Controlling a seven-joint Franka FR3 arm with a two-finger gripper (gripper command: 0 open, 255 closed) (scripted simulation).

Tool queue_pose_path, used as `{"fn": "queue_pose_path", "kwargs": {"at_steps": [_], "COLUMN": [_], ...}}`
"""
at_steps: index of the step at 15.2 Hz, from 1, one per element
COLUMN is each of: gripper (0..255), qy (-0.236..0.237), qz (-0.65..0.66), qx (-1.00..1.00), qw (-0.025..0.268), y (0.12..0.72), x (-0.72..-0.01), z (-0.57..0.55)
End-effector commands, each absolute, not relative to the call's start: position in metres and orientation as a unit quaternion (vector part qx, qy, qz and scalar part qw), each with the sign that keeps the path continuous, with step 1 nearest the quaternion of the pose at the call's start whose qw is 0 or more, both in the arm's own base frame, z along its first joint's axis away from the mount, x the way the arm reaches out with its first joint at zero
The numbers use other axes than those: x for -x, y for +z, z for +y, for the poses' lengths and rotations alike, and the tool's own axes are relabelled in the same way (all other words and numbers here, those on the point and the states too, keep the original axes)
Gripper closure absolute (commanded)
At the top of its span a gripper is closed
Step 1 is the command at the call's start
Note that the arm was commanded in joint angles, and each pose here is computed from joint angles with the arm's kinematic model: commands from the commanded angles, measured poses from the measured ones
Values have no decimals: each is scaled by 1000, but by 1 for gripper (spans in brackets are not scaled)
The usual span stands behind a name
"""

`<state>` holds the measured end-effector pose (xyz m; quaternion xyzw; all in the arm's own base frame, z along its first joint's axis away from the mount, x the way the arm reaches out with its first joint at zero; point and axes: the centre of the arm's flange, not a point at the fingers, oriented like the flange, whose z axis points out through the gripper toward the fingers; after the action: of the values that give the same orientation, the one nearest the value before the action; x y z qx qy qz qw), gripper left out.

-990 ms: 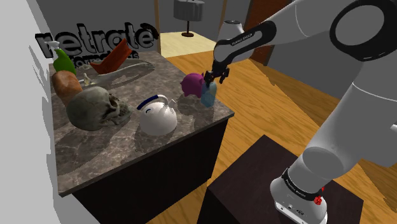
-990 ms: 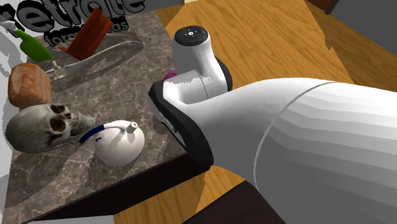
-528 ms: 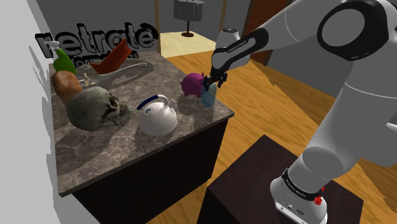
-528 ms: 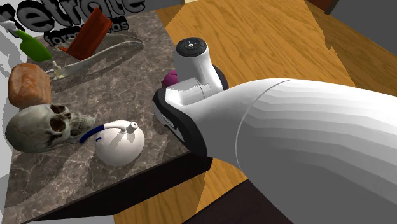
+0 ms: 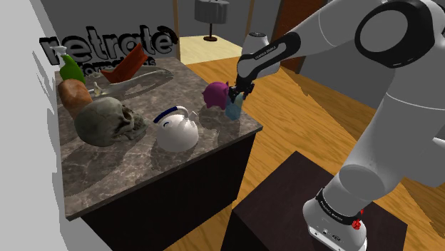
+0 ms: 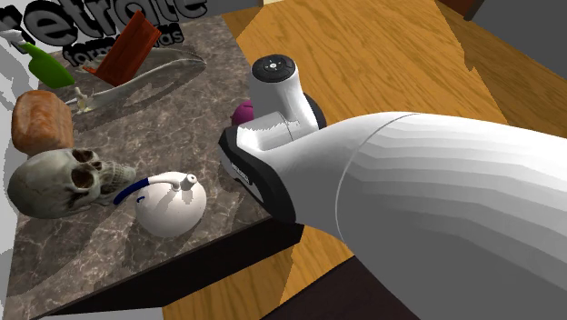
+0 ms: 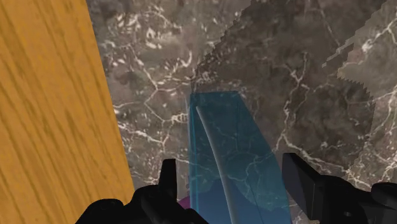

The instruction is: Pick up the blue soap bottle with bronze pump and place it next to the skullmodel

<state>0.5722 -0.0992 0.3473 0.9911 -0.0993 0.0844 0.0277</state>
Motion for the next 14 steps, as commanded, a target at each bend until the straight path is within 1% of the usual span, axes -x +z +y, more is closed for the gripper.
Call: {"fn": "queue_pose_path", "kwargs": {"at_steps": [1,8,14], "gripper": [255,255,255], "qy": [84,84,84], "qz": [-99,-99,-99], "qx": [-991,-991,-991], "qw": [28,28,28], "y": [347,347,379], "x": [-572,-572,-572], "z": [-99,-99,-99]}}
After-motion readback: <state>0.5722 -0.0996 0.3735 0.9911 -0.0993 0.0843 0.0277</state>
